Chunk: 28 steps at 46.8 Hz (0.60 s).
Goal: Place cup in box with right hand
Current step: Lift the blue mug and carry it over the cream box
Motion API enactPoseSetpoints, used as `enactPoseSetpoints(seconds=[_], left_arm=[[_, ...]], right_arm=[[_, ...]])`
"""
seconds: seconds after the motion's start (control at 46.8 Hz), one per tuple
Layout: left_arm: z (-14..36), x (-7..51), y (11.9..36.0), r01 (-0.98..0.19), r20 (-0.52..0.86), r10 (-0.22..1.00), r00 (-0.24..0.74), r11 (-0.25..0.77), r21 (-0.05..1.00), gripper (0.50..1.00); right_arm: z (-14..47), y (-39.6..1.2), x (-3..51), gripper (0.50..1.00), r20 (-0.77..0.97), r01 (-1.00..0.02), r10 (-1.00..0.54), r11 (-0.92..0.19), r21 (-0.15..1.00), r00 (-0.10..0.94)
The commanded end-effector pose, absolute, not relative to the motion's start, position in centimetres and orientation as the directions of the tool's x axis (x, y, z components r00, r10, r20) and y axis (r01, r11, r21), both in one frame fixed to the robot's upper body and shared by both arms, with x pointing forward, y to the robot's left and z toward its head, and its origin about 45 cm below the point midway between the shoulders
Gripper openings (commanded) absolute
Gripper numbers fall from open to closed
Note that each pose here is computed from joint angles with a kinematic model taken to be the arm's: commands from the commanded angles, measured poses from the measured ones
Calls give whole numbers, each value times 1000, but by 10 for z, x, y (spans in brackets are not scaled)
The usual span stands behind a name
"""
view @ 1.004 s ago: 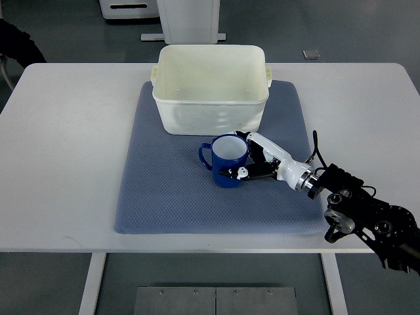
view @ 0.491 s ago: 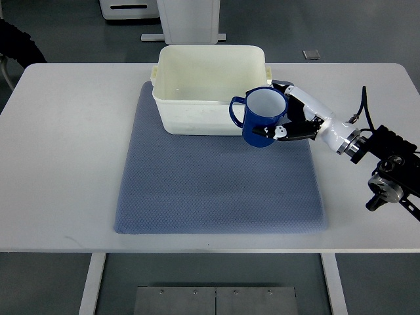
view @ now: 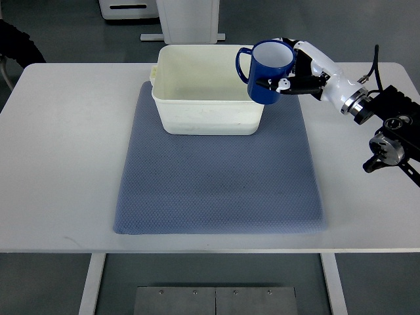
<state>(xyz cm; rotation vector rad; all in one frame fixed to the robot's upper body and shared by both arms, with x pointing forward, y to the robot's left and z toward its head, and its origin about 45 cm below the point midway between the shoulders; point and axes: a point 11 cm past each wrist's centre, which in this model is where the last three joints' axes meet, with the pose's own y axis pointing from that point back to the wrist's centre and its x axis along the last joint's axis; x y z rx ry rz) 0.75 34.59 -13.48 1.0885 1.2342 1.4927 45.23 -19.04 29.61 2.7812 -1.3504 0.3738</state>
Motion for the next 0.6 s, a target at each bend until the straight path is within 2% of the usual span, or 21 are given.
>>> enactPoseSetpoints(seconds=[0.0, 0.107, 0.577], left_arm=[[-135, 8, 346, -98, 87, 972, -221, -110, 989, 1000], [-135, 8, 346, -98, 87, 972, -221, -110, 989, 1000], [-135, 8, 346, -98, 87, 972, -221, -110, 989, 1000]], right_arm=[[298, -182, 459, 500, 228, -786, -778, -613, -76, 585], [293, -177, 466, 500, 228, -820, -806, -571, -53, 546], [285, -140, 487, 500, 214, -858, -841, -513, -25, 496]])
